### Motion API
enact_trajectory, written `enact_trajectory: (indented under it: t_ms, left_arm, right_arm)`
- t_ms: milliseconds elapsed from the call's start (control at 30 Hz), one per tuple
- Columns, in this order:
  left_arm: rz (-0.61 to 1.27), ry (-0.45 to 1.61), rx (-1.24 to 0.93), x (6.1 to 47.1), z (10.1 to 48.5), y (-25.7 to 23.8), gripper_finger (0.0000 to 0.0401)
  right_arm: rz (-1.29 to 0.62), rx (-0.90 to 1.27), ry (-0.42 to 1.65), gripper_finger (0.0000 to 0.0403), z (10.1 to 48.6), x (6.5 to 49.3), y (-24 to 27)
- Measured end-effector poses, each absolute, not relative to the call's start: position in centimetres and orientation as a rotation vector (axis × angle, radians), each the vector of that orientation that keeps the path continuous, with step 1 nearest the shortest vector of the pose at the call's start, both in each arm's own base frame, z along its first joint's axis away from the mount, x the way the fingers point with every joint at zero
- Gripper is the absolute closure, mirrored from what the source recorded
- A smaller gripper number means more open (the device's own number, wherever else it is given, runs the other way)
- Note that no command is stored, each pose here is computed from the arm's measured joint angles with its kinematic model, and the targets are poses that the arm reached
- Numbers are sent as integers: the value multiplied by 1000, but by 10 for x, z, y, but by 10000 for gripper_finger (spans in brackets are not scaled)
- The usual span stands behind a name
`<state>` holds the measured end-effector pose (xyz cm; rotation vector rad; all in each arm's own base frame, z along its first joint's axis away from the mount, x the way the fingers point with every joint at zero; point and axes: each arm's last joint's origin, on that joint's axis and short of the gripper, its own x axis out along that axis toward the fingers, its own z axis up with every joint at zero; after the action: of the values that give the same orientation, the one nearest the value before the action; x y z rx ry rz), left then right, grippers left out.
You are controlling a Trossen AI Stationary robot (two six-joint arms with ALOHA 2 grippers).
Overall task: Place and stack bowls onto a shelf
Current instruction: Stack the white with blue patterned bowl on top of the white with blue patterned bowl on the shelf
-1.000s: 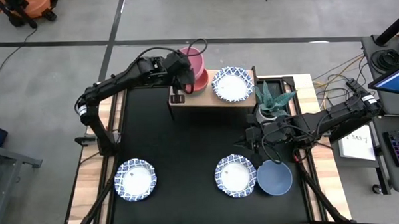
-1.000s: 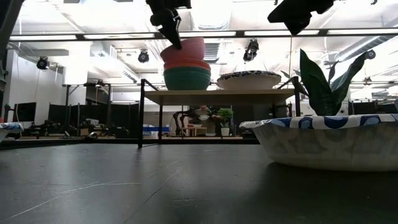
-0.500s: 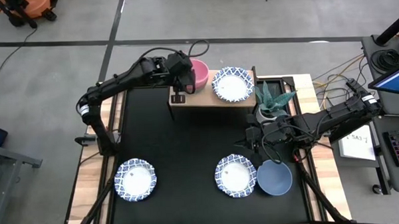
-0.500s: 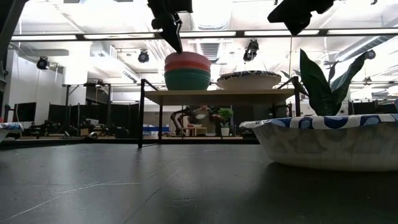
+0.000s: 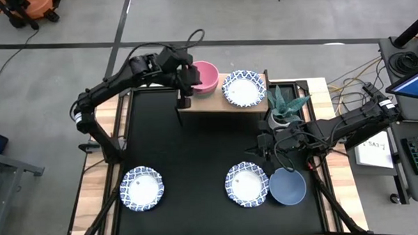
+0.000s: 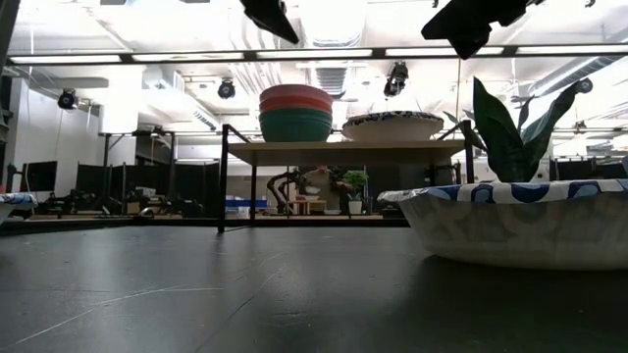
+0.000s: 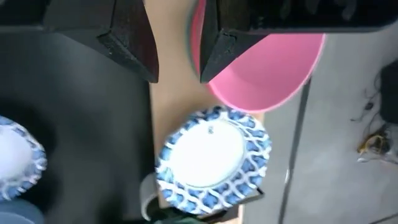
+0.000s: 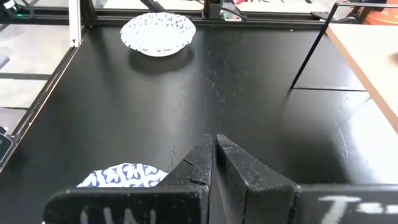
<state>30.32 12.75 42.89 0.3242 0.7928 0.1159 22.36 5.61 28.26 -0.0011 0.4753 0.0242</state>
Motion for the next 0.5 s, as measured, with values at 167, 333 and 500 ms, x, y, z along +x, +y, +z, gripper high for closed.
enact_trajectory:
  t_ms: [167, 333, 500]
  left_arm:
    - [151, 825, 279, 299, 414, 140, 301]
    - [183, 828, 214, 287, 390, 137, 310]
    - [220, 717, 169, 259, 386, 116, 321]
  right_arm:
    - [26, -7, 474, 394, 282, 224, 56]
    - [28, -9, 459, 394, 283, 224, 56]
    - [24, 12, 455, 394, 283, 224, 56]
